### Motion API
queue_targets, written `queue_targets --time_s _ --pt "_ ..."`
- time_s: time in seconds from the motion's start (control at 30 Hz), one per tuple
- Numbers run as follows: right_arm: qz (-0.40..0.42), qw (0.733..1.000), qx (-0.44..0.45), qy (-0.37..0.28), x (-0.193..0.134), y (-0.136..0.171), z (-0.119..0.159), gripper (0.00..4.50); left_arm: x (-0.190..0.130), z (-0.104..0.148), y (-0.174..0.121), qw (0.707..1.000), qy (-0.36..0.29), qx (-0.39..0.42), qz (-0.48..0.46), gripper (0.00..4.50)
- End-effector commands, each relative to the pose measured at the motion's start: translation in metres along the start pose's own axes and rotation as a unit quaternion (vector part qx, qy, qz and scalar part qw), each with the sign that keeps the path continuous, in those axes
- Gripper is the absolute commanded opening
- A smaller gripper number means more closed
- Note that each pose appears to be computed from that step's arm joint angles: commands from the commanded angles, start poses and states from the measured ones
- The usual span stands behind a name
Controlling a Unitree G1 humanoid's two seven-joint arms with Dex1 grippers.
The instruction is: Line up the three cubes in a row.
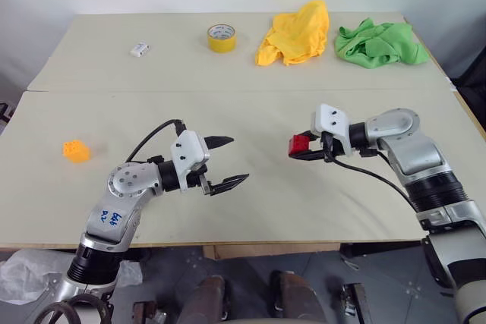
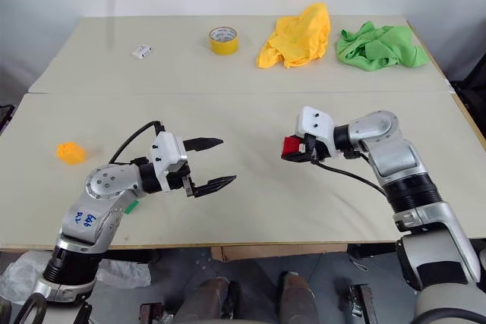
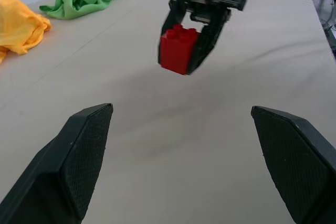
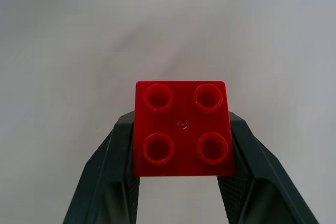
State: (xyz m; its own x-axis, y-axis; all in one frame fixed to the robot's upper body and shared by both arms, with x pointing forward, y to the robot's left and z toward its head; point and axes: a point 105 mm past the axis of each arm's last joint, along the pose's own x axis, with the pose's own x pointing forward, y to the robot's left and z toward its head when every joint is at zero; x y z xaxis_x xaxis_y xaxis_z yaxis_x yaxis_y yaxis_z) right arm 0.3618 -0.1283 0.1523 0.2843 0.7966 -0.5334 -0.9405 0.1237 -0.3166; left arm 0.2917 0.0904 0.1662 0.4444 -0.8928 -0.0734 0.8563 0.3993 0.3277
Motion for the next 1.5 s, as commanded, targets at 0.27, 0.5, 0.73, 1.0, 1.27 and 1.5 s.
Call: queue_targets --time_s 0.27,0.5,0.73,1.0,1.27,1.5 --pt "0.073 0.997 0.006 -0.028 0.017 0.029 0.004 1.52 -0.004 0.009 0.000 1.000 0.000 0.013 0.002 4.50" --pt "0.034 0.999 0.002 -0.010 0.022 0.026 -0.007 1.52 -0.003 0.008 -0.001 1.000 0.003 0.016 -0.003 4.50" --pt "0.051 0.998 -0.009 -0.033 0.020 0.030 0.001 2.84 -0.013 0.019 -0.005 0.999 -0.027 0.022 -0.019 4.50" --pt "0.058 0.979 -0.064 -0.185 -0.010 0.033 0.043 4.49 -0.077 0.023 0.006 0.999 -0.003 0.021 0.039 4.50" --pt "0.057 0.941 -0.051 -0.329 -0.015 0.056 0.067 4.49 -0.218 -0.001 0.028 0.944 0.089 0.019 0.317 4.50" --pt "0.059 0.911 -0.071 -0.401 -0.003 0.079 0.082 4.49 -0.328 -0.049 -0.029 0.868 0.166 -0.120 0.452 4.50"
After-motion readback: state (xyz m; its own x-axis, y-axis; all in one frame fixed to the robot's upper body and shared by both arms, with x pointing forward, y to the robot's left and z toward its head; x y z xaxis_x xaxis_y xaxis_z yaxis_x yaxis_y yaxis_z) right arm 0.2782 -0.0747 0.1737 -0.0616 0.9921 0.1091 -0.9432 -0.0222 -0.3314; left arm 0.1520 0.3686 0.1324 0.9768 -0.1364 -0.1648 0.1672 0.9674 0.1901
